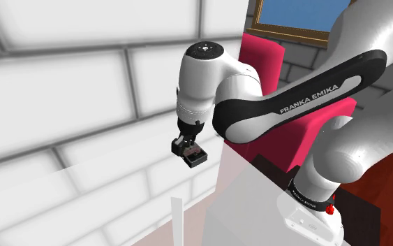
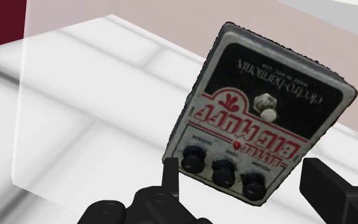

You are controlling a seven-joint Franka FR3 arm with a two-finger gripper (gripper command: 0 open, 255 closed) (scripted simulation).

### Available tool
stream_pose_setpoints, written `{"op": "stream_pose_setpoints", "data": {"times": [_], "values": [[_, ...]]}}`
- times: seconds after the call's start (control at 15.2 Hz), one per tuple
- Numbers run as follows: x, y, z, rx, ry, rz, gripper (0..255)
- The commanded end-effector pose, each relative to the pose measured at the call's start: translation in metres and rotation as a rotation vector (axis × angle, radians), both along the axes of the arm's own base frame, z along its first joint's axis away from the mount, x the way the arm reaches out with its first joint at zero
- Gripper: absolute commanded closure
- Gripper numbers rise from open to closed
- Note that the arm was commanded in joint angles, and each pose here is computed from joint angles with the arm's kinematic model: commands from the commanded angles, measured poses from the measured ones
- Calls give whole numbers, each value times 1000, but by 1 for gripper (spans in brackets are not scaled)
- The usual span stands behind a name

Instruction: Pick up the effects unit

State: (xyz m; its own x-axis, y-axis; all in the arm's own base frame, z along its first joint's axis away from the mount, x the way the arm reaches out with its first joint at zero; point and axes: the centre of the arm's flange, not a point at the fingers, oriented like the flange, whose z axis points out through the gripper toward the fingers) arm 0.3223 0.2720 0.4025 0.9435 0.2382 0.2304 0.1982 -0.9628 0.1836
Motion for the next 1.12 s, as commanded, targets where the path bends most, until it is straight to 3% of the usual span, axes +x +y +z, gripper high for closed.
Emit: {"op": "stream_pose_setpoints", "data": {"times": [0.0,1.06], "values": [[0,0,5,-1,2,0,255],[0,0,80,-1,2,0,255]]}}
